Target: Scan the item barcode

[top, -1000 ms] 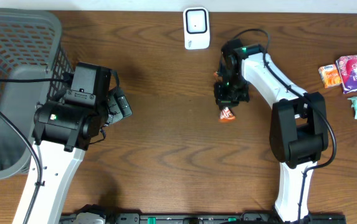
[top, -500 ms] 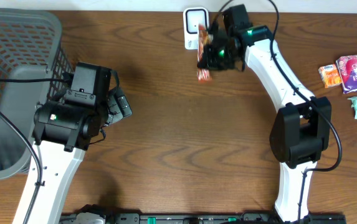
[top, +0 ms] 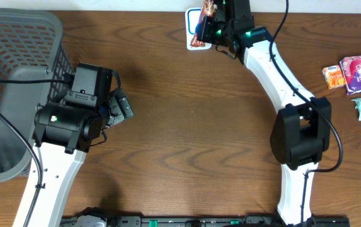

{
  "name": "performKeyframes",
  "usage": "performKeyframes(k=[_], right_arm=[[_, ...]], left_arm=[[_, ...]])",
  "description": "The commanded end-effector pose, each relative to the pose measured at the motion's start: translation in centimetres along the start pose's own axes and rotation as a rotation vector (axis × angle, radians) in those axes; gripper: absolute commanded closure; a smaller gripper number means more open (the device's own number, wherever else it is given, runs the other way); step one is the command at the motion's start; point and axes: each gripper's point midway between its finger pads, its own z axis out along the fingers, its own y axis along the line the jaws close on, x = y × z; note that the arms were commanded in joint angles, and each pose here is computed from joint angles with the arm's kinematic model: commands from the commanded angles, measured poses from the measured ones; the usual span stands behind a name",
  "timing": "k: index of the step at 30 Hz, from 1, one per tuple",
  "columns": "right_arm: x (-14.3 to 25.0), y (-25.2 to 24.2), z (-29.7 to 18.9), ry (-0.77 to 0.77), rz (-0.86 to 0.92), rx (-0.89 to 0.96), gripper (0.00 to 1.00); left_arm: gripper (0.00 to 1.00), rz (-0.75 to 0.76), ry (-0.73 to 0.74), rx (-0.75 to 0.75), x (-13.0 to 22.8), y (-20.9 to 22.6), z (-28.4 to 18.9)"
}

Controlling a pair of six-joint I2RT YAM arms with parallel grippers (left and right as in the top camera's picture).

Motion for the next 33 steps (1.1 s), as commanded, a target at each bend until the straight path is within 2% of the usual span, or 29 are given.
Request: performKeyframes(k=[1, 8, 12, 22, 26, 30, 33], right_arm=[[0.1, -1.0, 2.3, 0.000, 0.110, 0.012, 0.99], [-1.4, -1.7, 4.6, -0.028, 0.130, -0.006, 0.99], [-2.6, -2.3, 4.4, -0.066, 0.183, 0.005, 0.99], [-5.2, -4.7, 3.0, -0.126, 0.161, 0.042, 0.99], [-7.5, -4.9, 0.4, -0.152, 0.110, 0.048, 0.99], [-11.1, -6.2, -4.7, -0.196, 0.094, 0.092, 0.99], [-13.1, -9.5, -9.9, -0.212, 0.122, 0.171, 0.99]], left_arm=[[0.02, -0.005, -0.009, -0.003, -0.3, 0.1, -0.2], [0.02, -0.006, -0.009, -0.002, -0.3, 0.1, -0.2], [0.02, -0.006, -0.009, -0.002, -0.3, 0.1, -0.2], [0.02, -0.006, -0.009, -0.002, -0.3, 0.1, -0.2], [0.02, -0.006, -0.009, -0.002, -0.3, 0.1, -0.2], [0.02, -0.006, -0.009, -0.002, -0.3, 0.1, -0.2], [0.02, -0.005, -0.009, -0.003, -0.3, 0.1, -0.2]])
